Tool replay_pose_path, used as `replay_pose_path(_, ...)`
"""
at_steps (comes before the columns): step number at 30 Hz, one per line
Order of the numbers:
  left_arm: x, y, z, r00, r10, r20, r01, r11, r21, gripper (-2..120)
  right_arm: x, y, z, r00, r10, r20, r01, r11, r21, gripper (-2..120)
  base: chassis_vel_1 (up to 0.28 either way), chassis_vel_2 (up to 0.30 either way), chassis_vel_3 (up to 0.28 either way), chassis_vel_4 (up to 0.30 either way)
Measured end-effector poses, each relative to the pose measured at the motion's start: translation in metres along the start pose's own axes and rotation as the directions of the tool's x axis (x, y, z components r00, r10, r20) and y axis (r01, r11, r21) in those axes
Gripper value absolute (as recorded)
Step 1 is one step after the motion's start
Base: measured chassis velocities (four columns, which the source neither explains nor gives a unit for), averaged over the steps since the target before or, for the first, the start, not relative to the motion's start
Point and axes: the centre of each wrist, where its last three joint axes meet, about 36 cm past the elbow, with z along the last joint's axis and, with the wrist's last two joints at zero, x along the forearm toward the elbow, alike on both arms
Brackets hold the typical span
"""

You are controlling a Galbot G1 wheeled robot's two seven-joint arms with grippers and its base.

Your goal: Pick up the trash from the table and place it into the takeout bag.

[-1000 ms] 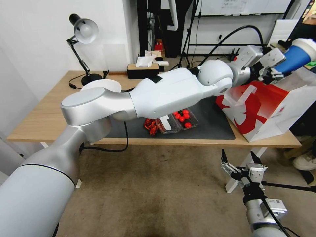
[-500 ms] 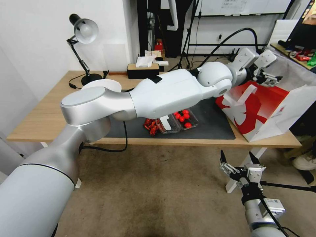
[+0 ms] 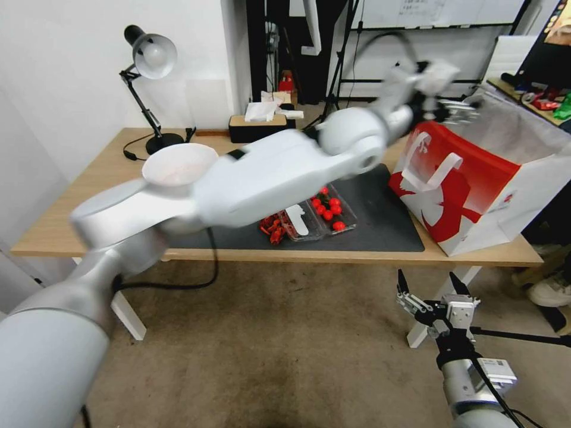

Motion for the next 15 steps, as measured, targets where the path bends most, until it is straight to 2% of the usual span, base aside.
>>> replay_pose_path(1,0.000,0.000,0.000,1.000,0.000,0.000,0.000,1.000,0.000,100,0.000,0.000,0.000,1.000,0.000,0.000,0.000,1.000,0.000,100,0.000,0.000,0.000,0.000)
replay_pose_path(3,0.050,0.023,0.017,0.997,-0.054,0.055,0.051,0.997,0.050,100,0.000,0.000,-0.002,1.000,-0.006,0.004,0.006,1.000,0.002,100,0.000,0.000,0.000,0.000)
replay_pose_path(4,0.050,0.023,0.017,0.997,-0.054,0.055,0.051,0.997,0.050,100,0.000,0.000,-0.002,1.000,-0.006,0.004,0.006,1.000,0.002,100,0.000,0.000,0.000,0.000)
replay_pose_path(6,0.094,0.030,0.040,0.990,-0.093,0.102,0.085,0.993,0.083,100,0.000,0.000,-0.003,1.000,-0.014,0.008,0.014,1.000,0.008,100,0.000,0.000,0.000,0.000)
replay_pose_path(7,0.094,0.030,0.040,0.990,-0.093,0.102,0.085,0.993,0.083,100,0.000,0.000,-0.003,1.000,-0.014,0.008,0.014,1.000,0.008,100,0.000,0.000,0.000,0.000)
replay_pose_path(10,0.148,0.049,0.076,0.977,-0.155,0.148,0.151,0.988,0.041,100,-0.001,0.000,-0.006,1.000,-0.021,0.018,0.020,1.000,0.009,100,0.000,0.000,0.000,0.000)
replay_pose_path(11,0.148,0.049,0.076,0.977,-0.155,0.148,0.151,0.988,0.041,100,-0.001,0.000,-0.006,1.000,-0.021,0.018,0.020,1.000,0.009,100,0.000,0.000,0.000,0.000)
replay_pose_path(12,0.173,0.056,0.091,0.972,-0.180,0.153,0.179,0.984,0.021,100,-0.002,0.001,-0.007,0.999,-0.023,0.022,0.023,1.000,0.006,100,0.000,0.000,0.000,0.000)
replay_pose_path(13,0.173,0.056,0.091,0.972,-0.180,0.153,0.179,0.984,0.021,100,-0.002,0.001,-0.007,0.999,-0.023,0.022,0.023,1.000,0.006,100,0.000,0.000,0.000,0.000)
replay_pose_path(15,0.199,0.056,0.107,0.965,-0.222,0.138,0.219,0.975,0.032,100,-0.002,0.002,-0.007,0.999,-0.027,0.033,0.027,1.000,0.001,100,0.000,0.000,0.000,0.000)
